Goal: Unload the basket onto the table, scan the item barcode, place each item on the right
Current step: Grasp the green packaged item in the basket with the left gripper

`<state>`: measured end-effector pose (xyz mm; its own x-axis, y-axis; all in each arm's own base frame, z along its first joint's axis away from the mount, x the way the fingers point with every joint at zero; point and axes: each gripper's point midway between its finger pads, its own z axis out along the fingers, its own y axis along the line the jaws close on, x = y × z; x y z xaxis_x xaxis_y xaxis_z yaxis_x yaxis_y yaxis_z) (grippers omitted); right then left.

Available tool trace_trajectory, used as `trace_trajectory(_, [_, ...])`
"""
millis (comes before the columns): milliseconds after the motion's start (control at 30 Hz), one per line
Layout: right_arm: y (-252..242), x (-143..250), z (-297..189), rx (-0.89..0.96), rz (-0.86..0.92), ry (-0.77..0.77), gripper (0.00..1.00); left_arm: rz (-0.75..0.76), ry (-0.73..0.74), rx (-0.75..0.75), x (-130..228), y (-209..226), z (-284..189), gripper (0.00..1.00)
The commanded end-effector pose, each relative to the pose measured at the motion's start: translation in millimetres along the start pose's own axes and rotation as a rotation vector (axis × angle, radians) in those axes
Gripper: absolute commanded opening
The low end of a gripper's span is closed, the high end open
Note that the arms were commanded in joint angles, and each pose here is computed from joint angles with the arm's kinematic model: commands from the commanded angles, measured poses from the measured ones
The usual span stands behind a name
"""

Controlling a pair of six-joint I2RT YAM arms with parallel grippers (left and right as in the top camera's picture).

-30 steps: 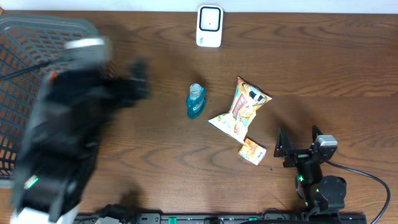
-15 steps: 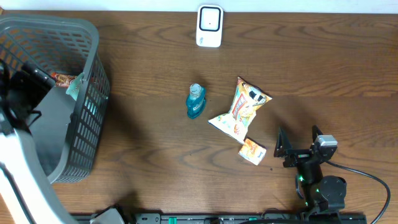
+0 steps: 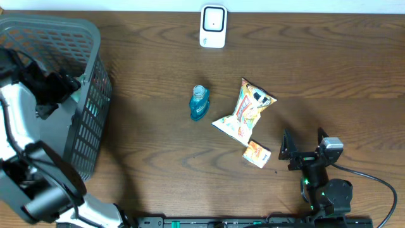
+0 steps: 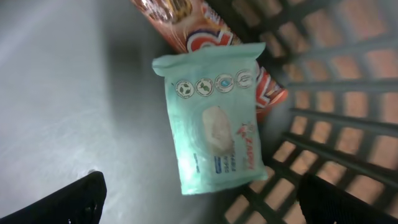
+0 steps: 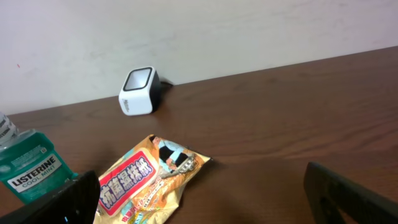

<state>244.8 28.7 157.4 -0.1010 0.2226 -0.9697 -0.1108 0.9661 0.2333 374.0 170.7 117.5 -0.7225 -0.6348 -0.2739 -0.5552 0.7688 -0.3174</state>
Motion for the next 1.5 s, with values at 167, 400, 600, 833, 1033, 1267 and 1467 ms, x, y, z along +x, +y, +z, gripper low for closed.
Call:
trace_trajectory(167, [-1,0,0,0.003,-0.009,-0.002,0.99,0.200,0.106,0.018,16,-14,49,0.98])
trace_trajectory(400, [-1,0,0,0.003,-0.009,-0.002,0.99,0.165,0.077,-0.031,7,-14,75,0.98])
trace_trajectory(600, [-1,0,0,0.003,-0.009,-0.002,0.99,0.084,0.156,-0.142,24,14,106,0.98])
trace_trajectory(833, [-1,0,0,0.003,-0.009,-0.002,0.99,0.060,0.263,-0.167,50,26,123,0.61])
trace_trajectory(1033, [-1,0,0,0.003,-0.009,-0.002,0.99,0.060,0.260,-0.166,49,22,106,0.43])
trace_trajectory(1267, [-1,0,0,0.003,-0.009,-0.002,0.99,0.076,0.105,-0.161,23,5,39,0.38])
trace_trajectory(1467, [-1,0,0,0.003,-0.009,-0.002,0.99,-0.064,-0.282,-0.105,-15,-10,-98,0.36])
